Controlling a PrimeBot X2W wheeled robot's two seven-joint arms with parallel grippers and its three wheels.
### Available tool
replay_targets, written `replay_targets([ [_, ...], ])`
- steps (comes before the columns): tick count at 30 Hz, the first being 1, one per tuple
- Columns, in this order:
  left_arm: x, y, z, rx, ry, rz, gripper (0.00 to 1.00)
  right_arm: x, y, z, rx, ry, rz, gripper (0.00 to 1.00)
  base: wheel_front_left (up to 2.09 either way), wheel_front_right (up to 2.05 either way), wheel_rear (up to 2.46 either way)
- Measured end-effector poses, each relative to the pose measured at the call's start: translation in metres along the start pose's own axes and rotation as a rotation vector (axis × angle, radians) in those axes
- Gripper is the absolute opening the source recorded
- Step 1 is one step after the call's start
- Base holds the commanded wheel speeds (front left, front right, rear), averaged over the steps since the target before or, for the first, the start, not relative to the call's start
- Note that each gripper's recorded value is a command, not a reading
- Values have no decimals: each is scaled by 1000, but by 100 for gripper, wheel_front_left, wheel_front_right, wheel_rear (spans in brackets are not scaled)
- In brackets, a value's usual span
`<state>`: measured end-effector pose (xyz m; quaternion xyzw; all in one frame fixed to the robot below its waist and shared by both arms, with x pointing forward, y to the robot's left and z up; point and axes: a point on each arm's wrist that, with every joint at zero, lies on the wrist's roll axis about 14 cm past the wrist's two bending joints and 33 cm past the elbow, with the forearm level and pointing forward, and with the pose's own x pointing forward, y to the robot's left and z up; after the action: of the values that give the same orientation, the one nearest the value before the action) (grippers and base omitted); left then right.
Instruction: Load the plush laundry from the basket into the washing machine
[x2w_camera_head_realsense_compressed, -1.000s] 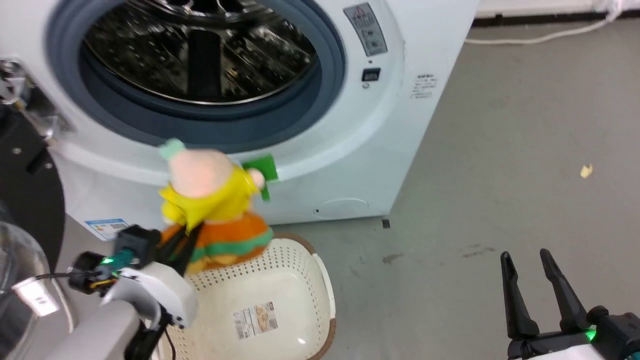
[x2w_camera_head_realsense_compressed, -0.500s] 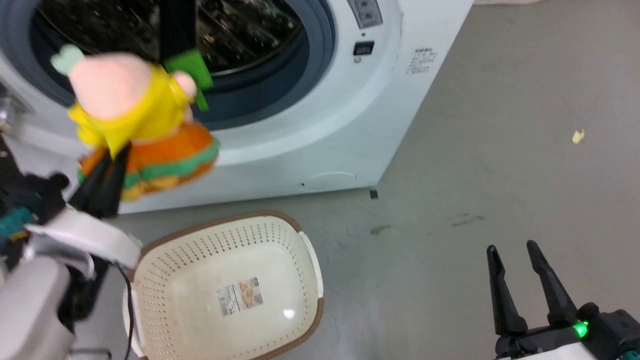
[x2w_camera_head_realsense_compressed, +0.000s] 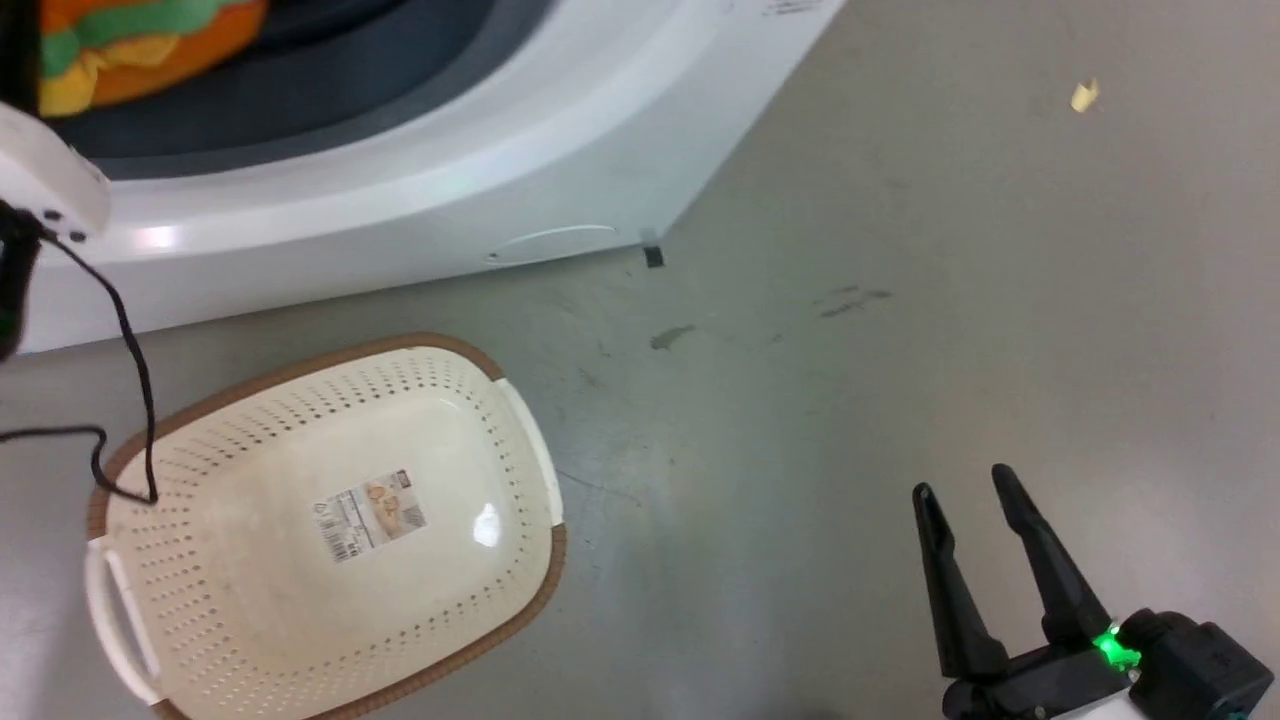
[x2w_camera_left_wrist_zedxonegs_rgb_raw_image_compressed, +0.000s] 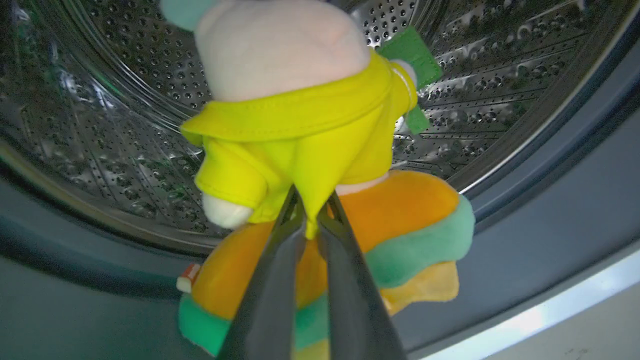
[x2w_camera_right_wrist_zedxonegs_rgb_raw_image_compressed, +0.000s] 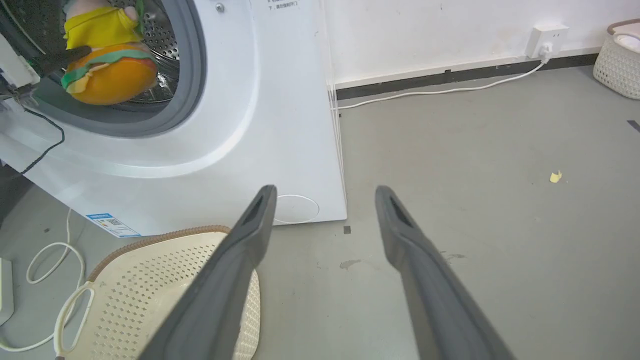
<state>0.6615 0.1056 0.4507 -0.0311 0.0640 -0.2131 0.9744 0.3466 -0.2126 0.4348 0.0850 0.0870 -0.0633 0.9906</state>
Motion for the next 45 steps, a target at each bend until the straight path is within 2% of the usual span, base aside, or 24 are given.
replay_targets([
  [7, 54, -11, 0, -19, 4, -27, 0, -16, -9, -8, -5, 50, -60, 100, 0, 0, 0],
  [11, 70, -21, -4, 9, 22, -54, 0, -21, -12, -11, -9, 68, -82, 100, 0, 0, 0],
  [18, 81, -23, -12, 21, 60, -53, 0, -24, -9, -12, -8, 74, -84, 100, 0, 0, 0],
  [27, 94, -21, -3, 30, 22, -39, 0, -23, -4, -12, -3, 79, -76, 100, 0, 0, 0],
  [34, 100, -29, -22, 47, 77, -72, 0, -24, -3, -14, -3, 89, -78, 100, 0, 0, 0],
  [41, 103, -23, -28, 66, 90, -67, 0, -27, -3, -17, 6, 101, -89, 100, 0, 0, 0],
  [42, 103, -23, -28, 75, 88, -68, 100, -27, -3, -17, 7, 101, -90, 100, 0, 0, 0],
  [45, 101, -23, -24, 88, 73, -67, 100, -26, -3, -16, 11, 97, -89, 100, 0, 0, 0],
])
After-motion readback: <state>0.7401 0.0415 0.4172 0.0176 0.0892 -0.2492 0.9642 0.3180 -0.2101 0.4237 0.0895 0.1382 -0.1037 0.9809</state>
